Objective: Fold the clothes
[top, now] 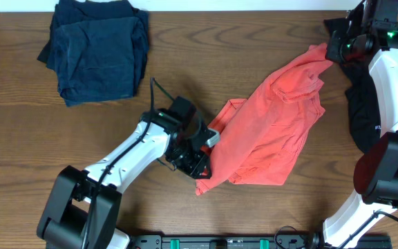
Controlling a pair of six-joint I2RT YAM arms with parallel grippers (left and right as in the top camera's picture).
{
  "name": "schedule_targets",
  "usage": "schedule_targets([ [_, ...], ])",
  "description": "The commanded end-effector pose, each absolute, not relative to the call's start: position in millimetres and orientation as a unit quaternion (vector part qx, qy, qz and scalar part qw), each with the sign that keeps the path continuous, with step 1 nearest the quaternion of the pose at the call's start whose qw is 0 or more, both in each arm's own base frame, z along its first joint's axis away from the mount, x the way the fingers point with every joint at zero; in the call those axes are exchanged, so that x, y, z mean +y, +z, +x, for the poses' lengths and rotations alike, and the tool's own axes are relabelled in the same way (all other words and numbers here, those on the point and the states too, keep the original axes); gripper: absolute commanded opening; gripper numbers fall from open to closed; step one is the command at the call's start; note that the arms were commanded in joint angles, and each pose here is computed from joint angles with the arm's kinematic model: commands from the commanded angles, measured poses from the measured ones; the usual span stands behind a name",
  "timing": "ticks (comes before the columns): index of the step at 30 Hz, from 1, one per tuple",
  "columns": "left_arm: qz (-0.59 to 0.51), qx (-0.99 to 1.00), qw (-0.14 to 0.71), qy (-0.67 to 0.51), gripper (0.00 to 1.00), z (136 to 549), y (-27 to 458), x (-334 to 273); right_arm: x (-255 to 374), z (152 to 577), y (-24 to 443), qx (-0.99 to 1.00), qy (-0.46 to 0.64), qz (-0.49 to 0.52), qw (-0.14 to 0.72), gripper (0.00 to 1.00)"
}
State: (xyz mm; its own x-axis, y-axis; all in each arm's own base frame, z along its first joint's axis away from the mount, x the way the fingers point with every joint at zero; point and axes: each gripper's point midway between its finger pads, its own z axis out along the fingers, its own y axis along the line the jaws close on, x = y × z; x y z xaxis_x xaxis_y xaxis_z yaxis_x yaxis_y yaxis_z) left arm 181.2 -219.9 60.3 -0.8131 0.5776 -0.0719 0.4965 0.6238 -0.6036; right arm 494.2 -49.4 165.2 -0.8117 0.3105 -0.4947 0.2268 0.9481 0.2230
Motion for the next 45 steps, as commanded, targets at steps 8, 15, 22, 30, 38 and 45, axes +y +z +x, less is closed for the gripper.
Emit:
schedule_targets([
  [8, -0.277, -0.903, 0.072, 0.319, 0.36, 175.3, 43.0, -218.2, -51.0, 495.1, 162.5, 0.950, 0.078, 0.135, 0.270, 0.13],
  [15, -0.251, -0.911, 0.059, 0.322, 0.48, 190.4, 46.5, -212.3, -50.9, 495.0, 162.4, 0.951, 0.077, 0.131, 0.270, 0.19],
  [22, -0.237, -0.918, 0.070, 0.311, 0.57, 187.4, 43.2, -206.2, -50.9, 495.0, 162.4, 0.951, 0.077, 0.131, 0.270, 0.21],
  [30, -0.247, -0.913, 0.104, 0.309, 0.62, 163.4, 37.7, -208.9, -51.0, 495.1, 162.5, 0.951, 0.077, 0.131, 0.271, 0.22],
  [38, -0.261, -0.908, 0.103, 0.312, 0.06, 159.2, 38.1, -216.4, -51.0, 495.4, 162.7, 0.950, 0.077, 0.131, 0.271, 0.26],
  [45, -0.206, -0.922, 0.077, 0.318, 0.06, 190.1, 49.4, -213.6, -51.1, 496.2, 163.2, 0.950, 0.076, 0.130, 0.273, 0.26],
])
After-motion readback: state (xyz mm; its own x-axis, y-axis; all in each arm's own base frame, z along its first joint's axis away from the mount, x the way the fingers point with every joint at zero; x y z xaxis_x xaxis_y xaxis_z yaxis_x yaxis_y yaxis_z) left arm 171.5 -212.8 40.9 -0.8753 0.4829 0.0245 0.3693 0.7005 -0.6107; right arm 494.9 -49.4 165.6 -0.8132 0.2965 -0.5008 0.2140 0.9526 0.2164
